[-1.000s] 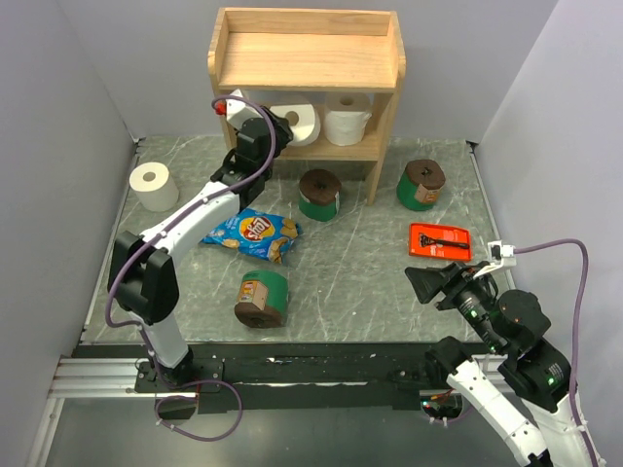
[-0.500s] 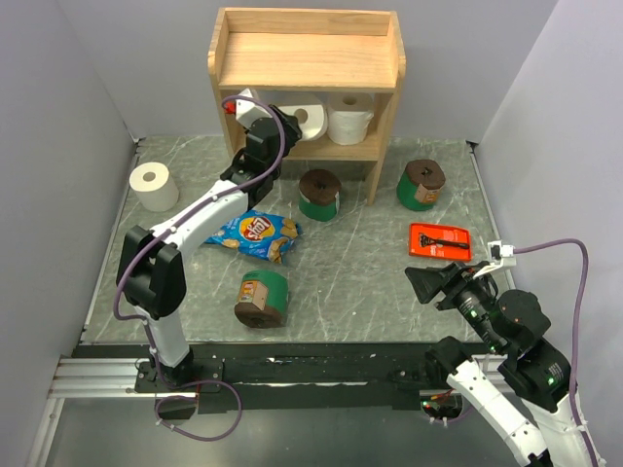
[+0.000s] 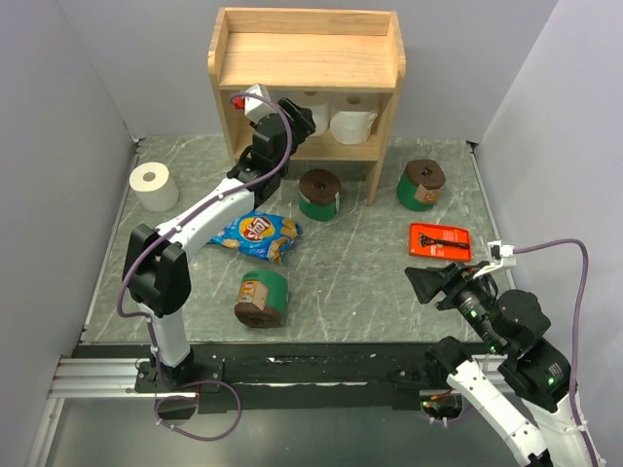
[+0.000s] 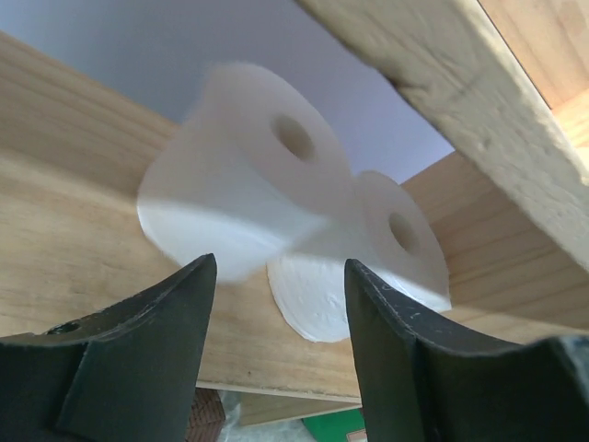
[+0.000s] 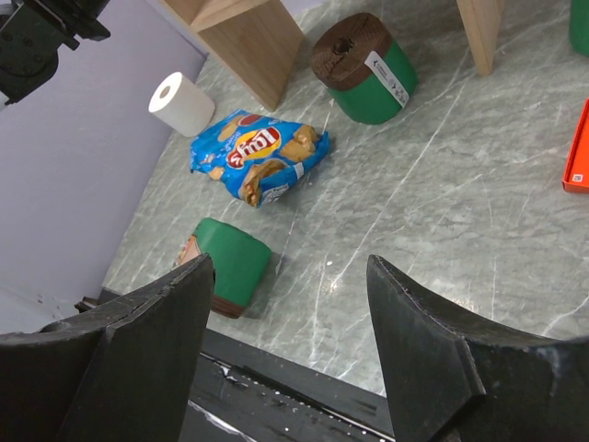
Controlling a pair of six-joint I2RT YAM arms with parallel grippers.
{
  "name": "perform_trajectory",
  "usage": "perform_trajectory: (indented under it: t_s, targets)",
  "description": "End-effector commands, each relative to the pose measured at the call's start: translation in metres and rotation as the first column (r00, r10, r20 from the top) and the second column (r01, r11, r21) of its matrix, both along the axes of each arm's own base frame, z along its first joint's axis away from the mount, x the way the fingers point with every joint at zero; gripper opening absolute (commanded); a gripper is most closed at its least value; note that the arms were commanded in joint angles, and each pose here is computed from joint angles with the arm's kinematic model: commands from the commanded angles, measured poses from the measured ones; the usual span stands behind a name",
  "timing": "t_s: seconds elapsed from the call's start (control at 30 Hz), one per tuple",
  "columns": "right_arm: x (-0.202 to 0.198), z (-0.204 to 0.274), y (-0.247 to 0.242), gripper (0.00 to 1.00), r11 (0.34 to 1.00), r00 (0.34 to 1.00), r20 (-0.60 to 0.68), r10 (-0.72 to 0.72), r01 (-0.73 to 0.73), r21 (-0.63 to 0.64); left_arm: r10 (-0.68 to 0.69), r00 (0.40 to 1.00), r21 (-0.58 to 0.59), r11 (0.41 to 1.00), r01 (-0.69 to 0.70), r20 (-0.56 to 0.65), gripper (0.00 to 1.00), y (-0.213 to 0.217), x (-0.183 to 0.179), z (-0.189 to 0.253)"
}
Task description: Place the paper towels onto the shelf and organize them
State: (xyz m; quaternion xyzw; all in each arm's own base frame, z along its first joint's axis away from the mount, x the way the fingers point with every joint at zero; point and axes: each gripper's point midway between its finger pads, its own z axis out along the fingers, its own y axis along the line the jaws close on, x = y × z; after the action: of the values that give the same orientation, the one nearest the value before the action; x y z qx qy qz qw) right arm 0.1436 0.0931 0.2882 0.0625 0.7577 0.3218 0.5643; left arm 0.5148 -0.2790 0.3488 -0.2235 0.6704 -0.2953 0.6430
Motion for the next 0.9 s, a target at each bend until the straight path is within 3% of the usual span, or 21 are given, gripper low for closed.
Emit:
perform_trajectory:
  t_s: [0.0, 0.3, 0.43, 0.53, 0.67, 0.73, 0.77, 0.87]
  targets:
    - [0.002, 0.012, -0.001, 0.74, 1.0, 0.999, 0.034, -0.004, 0.004, 0.004, -0.014, 0.993, -0.07, 0.997, 0.022, 0.113, 0.64, 0.001, -0.011, 0.054]
    - [0.0, 0.007, -0.002, 0.75, 1.0, 1.0, 0.025, -0.005, 0.005, -0.009, -0.041, 0.996, -0.076, 0.996, 0.047, 0.079, 0.66, 0.02, -0.048, 0.055]
    - [-0.003, 0.004, -0.004, 0.75, 1.0, 1.0, 0.022, -0.003, 0.003, -0.013, -0.039, 0.999, -0.005, 0.999, 0.039, -0.004, 0.8, 0.043, -0.079, 0.035]
    - [-0.005, 0.001, -0.005, 0.75, 1.0, 1.0, 0.022, -0.003, 0.003, -0.013, 0.048, 0.997, 0.006, 0.999, -0.048, -0.058, 0.87, 0.083, -0.096, 0.033]
    - [-0.007, -0.007, -0.004, 0.75, 1.0, 1.0, 0.016, 0.01, -0.01, -0.011, 0.187, 0.964, -0.036, 0.98, -0.197, -0.191, 0.88, 0.157, -0.111, 0.017]
    - [-0.007, -0.011, -0.002, 0.75, 1.0, 1.0, 0.01, 0.014, -0.014, -0.006, 0.322, 0.918, -0.034, 0.941, -0.338, -0.233, 0.9, 0.217, -0.111, 0.005]
    - [-0.007, -0.015, -0.002, 0.75, 1.0, 1.0, 0.002, 0.016, -0.016, -0.007, 0.348, 0.905, -0.036, 0.93, -0.367, -0.245, 0.95, 0.23, -0.112, 0.003]
    - [-0.008, -0.021, 0.002, 0.75, 0.999, 0.999, -0.013, 0.033, -0.034, -0.005, 0.42, 0.855, -0.034, 0.892, -0.45, -0.304, 0.97, 0.275, -0.111, -0.011]
